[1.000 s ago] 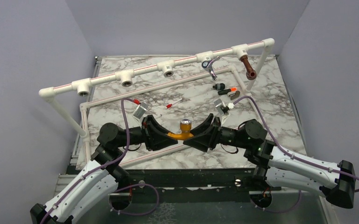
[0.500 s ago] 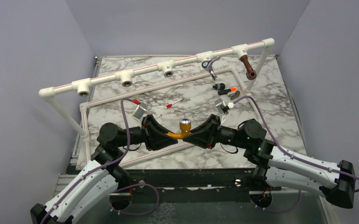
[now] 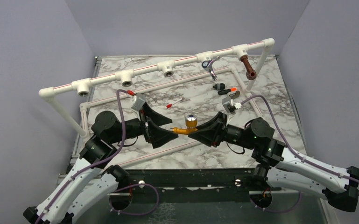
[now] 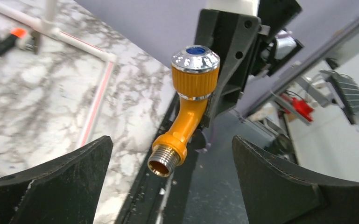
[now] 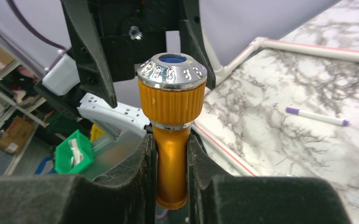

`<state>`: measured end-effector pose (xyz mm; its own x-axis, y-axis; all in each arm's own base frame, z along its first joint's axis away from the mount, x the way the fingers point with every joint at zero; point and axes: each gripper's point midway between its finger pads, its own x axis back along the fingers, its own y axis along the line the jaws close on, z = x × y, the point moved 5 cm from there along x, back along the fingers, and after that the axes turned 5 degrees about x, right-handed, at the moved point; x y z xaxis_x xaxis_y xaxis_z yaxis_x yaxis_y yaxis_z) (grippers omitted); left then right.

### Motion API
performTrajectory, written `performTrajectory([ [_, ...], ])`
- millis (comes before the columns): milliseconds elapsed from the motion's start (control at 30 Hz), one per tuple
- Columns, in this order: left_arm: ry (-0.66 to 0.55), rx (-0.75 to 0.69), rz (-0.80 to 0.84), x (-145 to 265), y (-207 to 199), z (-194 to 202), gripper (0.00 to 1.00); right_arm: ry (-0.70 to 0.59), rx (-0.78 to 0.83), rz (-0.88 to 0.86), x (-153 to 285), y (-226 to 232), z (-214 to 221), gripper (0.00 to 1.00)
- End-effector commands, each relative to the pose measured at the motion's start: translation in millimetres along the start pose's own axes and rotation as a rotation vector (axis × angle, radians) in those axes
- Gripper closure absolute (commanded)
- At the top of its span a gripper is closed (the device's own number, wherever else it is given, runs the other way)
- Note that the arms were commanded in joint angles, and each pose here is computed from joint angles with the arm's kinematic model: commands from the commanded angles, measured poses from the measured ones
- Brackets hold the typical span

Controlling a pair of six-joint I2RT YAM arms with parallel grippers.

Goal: Install the water faucets

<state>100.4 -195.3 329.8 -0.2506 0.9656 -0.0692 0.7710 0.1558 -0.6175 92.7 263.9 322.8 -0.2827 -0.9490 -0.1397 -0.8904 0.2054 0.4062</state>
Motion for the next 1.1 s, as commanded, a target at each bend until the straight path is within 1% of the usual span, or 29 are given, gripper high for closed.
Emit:
performTrajectory([
  [0,0.004,-0.118,-0.268,10,16,-22,0.01,-0.036,0.11,0.123,10,-7,-25,0.99],
  [100,-0.019,-0.175,-0.398,15,21,-42,0.01,-0.018,0.158,0.23,13,-18,-33,0.99],
  [133,-0.033,-0.19,-0.442,17,23,-48,0.01,0.008,0.172,0.289,15,-25,-32,0.99],
  [267,-0.066,-0.251,-0.526,22,21,-71,0.01,0.087,0.25,0.492,19,-48,-39,0.99],
  [433,-0.138,-0.329,-0.632,26,15,-108,0.01,0.169,0.335,0.645,11,-69,-46,0.99],
  [567,-0.218,-0.384,-0.727,32,11,-139,0.01,0.227,0.386,0.708,-6,-81,-48,0.99],
  [733,-0.28,-0.457,-0.839,40,7,-170,0.01,0.297,0.443,0.767,-30,-98,-49,0.99],
  [933,-0.369,-0.516,-1.065,60,12,-202,0.01,0.354,0.471,0.823,-51,-131,-53,0.99],
  [1067,-0.434,-0.534,-1.263,75,19,-221,0.02,0.367,0.492,0.9,-54,-157,-59,0.99],
])
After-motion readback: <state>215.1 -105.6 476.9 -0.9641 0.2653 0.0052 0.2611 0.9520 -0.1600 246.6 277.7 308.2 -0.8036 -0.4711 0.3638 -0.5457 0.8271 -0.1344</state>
